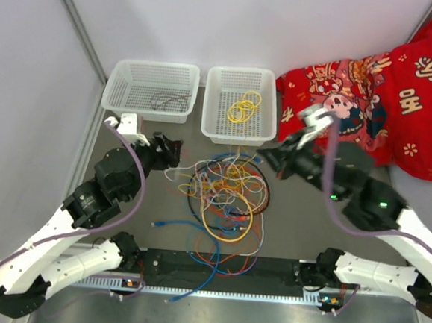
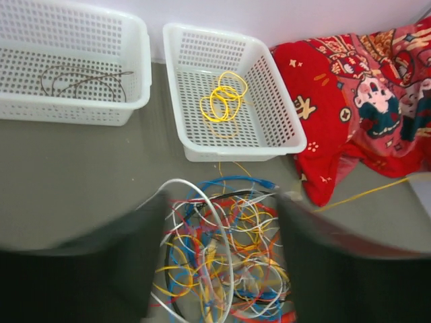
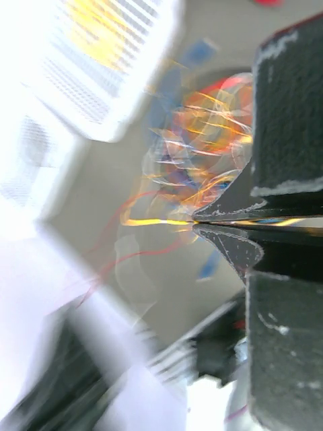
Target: Untangle the cables
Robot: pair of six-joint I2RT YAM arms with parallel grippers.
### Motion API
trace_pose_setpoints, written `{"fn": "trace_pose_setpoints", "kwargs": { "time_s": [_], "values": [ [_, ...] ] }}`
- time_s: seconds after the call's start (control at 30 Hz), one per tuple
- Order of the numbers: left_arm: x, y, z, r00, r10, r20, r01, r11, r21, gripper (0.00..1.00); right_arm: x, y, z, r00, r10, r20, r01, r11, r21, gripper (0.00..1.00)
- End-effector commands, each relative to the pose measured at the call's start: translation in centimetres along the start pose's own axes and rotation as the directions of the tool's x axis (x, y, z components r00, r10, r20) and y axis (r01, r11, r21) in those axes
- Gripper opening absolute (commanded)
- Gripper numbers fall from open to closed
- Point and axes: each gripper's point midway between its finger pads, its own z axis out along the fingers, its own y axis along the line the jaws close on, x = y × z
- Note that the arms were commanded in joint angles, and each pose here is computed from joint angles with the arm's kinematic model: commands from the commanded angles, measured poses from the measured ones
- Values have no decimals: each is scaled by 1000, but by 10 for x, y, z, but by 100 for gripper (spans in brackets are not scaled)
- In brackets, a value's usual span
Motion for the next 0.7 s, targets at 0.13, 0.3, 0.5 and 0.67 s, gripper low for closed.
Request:
{"fn": "trace_pose_setpoints", "kwargs": {
  "time_s": [0.13, 0.3, 0.5, 0.67],
  "values": [
    [15, -2, 8, 998, -52, -20, 52, 999, -5, 99, -101, 8, -74, 985, -102, 140, 97, 994, 41, 0],
    [-8, -23, 6, 995, -66, 76, 56, 990, 126, 99, -119, 23, -82, 983, -60, 174, 64, 998, -17, 0],
    [-28, -91, -25, 952, -194, 238, 26, 823, 568, 99, -127, 30, -83, 982, -26, 188, 35, 998, -43, 0],
    [0, -130, -26, 978, -124, 169, -38, 687, 726, 99, -127, 32, -83, 983, 0, 185, 10, 998, -55, 0]
  ]
}}
